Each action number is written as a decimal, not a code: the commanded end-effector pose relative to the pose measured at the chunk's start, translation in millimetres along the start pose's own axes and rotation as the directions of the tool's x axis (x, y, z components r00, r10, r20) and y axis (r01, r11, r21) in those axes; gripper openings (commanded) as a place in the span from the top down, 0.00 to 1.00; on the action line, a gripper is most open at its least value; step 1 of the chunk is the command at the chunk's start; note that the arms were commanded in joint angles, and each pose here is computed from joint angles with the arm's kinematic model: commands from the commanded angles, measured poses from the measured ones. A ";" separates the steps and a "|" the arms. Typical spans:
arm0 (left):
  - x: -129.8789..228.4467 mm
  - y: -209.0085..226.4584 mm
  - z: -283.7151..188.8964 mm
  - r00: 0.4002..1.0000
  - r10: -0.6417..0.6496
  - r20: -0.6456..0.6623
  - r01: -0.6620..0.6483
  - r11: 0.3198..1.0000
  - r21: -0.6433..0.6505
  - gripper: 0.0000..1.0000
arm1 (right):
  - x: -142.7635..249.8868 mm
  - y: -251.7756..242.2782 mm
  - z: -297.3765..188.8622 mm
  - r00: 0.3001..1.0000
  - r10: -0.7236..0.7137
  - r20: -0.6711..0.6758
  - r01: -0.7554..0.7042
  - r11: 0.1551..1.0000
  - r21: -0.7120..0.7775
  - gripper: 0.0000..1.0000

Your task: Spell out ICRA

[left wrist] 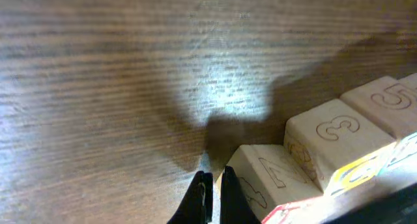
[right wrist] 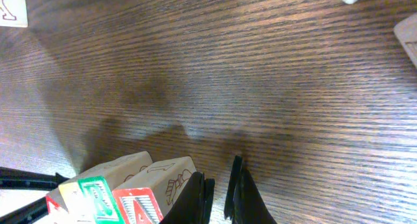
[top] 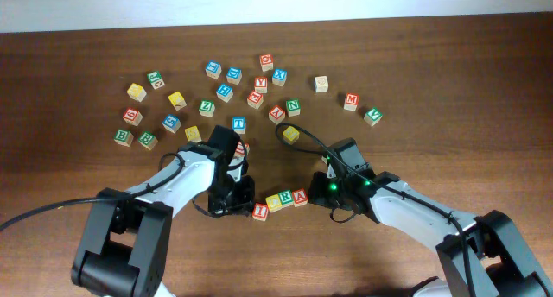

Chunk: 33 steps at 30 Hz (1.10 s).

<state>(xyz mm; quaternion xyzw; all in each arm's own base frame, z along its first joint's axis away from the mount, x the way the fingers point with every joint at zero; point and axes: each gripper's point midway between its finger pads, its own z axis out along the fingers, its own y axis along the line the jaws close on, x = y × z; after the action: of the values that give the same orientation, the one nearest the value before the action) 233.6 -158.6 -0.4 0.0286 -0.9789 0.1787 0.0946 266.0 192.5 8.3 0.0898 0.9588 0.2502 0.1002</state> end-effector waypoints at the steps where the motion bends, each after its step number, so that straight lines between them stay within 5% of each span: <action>1: 5.5 -2.1 3.0 1.000 0.013 -0.023 -0.013 1.000 0.017 1.00 | 2.2 -2.8 1.8 1.000 -0.011 -0.003 0.011 1.000 0.012 0.95; 17: 60.4 -13.3 -14.0 0.983 0.059 -0.174 -0.060 0.998 0.002 1.00 | 0.8 -2.5 1.8 1.000 -0.016 0.003 0.016 1.000 0.012 0.94; 22: 54.1 -15.2 -0.6 0.997 0.011 -0.078 -0.023 0.988 -0.155 1.00 | 1.0 -2.7 1.8 1.000 -0.016 0.003 0.016 1.000 0.013 0.93; 33: 43.6 -23.6 6.8 0.999 0.045 0.015 -0.041 0.977 -0.209 1.00 | 0.5 -3.1 1.8 1.000 -0.016 0.005 0.016 1.000 0.015 0.91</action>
<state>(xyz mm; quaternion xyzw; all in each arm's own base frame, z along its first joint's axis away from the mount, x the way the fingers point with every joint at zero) 185.4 -189.2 7.8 -0.0091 -0.9898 0.0948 0.1061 266.7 192.8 8.7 0.0880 0.9586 0.2507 0.1021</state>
